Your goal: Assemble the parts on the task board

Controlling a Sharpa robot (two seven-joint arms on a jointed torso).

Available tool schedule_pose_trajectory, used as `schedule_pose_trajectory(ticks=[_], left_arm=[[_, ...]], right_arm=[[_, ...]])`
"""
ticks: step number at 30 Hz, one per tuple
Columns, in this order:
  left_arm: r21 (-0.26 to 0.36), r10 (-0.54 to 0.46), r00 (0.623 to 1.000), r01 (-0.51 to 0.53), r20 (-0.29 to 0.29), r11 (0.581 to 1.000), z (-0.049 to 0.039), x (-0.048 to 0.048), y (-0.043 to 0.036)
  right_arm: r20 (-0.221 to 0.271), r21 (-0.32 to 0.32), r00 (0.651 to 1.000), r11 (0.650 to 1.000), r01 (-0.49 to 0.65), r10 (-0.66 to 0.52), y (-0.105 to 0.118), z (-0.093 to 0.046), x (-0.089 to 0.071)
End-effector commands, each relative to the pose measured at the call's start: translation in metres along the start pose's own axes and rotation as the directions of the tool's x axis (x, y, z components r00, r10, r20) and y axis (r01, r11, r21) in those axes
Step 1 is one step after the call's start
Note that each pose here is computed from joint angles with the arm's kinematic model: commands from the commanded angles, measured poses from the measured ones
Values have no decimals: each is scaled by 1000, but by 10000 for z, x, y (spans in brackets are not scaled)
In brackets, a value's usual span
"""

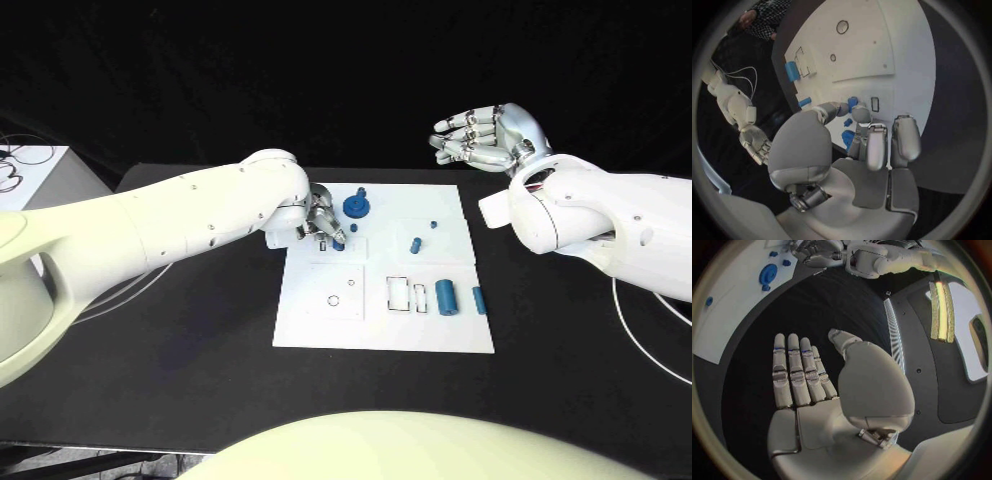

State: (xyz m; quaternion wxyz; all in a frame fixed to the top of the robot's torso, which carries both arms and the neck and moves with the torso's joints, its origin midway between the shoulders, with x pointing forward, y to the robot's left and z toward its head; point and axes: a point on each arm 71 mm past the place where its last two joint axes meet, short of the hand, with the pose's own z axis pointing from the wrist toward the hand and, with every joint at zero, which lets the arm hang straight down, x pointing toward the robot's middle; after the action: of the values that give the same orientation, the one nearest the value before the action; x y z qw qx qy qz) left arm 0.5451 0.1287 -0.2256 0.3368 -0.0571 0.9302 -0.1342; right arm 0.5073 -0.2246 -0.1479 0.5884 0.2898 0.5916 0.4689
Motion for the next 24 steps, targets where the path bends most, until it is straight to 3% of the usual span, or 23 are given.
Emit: schedule_pose_trajectory(ticks=[1, 24], left_arm=[[-9, 27, 998, -28, -58, 1000, 21, 71, -6], [-3, 3, 999, -3, -32, 1000, 63, 47, -88]], right_arm=[[-15, -9, 1000, 1000, -2, 2, 8, -1, 17], [-19, -9, 1000, 1000, -4, 4, 13, -2, 27]])
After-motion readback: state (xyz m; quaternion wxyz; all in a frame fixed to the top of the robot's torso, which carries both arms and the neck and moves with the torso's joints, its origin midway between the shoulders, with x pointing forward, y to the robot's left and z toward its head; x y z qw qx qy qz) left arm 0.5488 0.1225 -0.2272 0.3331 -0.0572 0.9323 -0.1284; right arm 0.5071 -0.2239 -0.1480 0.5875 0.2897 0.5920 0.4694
